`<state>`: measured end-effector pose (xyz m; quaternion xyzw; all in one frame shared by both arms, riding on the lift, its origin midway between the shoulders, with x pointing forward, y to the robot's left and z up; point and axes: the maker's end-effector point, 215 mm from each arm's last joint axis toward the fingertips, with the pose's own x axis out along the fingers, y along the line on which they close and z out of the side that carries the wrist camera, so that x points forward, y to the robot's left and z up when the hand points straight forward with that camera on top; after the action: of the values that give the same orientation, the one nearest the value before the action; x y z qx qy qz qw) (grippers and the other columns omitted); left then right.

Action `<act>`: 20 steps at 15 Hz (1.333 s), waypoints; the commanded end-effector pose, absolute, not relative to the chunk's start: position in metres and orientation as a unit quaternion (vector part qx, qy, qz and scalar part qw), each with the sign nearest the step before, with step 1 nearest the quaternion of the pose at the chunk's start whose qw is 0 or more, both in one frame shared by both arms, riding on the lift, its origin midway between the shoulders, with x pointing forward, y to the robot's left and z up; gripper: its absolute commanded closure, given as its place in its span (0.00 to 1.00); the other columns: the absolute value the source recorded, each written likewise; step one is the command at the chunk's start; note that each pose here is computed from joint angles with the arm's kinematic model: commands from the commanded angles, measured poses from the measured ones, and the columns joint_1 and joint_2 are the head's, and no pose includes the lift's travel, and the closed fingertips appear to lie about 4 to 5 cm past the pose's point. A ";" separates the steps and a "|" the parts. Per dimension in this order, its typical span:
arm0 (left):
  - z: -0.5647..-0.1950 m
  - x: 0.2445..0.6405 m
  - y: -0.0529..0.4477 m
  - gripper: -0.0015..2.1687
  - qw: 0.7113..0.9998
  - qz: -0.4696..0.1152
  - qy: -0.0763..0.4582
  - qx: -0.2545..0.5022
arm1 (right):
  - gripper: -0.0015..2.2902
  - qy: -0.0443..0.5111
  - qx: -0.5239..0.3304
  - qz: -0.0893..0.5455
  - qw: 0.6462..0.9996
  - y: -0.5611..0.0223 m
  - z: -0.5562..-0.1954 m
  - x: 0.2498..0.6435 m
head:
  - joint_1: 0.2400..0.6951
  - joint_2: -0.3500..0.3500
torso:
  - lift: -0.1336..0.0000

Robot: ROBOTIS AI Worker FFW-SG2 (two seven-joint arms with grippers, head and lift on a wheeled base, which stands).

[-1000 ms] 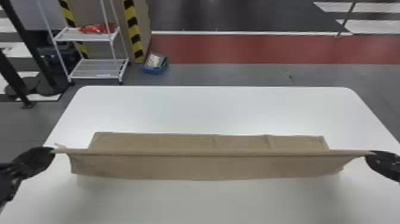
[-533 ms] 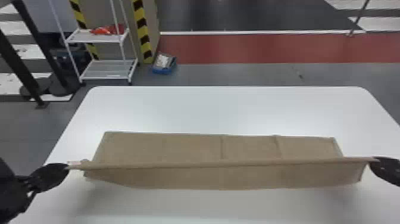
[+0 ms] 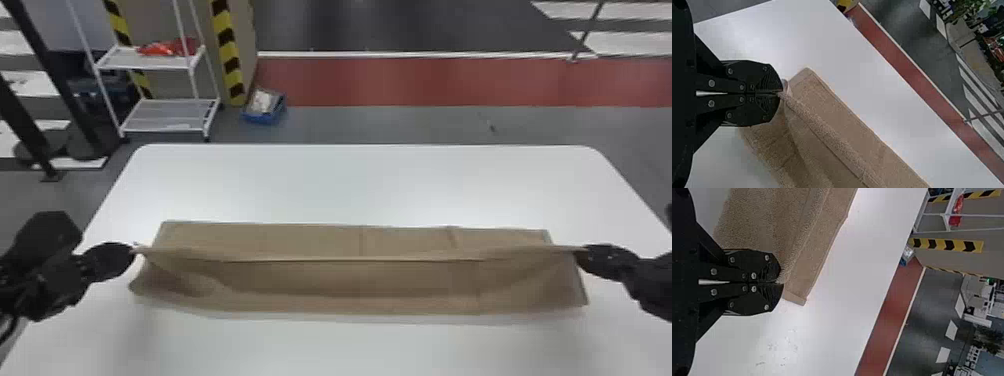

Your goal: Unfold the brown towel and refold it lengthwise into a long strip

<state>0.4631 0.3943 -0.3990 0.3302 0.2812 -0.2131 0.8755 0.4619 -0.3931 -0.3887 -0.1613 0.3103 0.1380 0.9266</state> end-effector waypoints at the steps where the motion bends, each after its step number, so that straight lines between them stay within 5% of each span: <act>1: -0.408 0.479 0.401 0.99 0.872 -0.198 0.309 0.325 | 0.62 0.323 -0.171 0.137 0.920 -0.395 -0.396 0.473 | 1.00 0.50 | 0.08; 20: -0.410 0.522 0.411 0.99 0.859 -0.168 0.358 0.326 | 0.62 0.357 -0.213 0.144 0.898 -0.391 -0.404 0.514 | 1.00 0.53 | 0.08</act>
<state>0.5210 0.4104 -0.4087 0.3261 0.3558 -0.1673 0.8597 0.5123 -0.3897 -0.4004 -0.2069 0.3506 0.1447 0.9018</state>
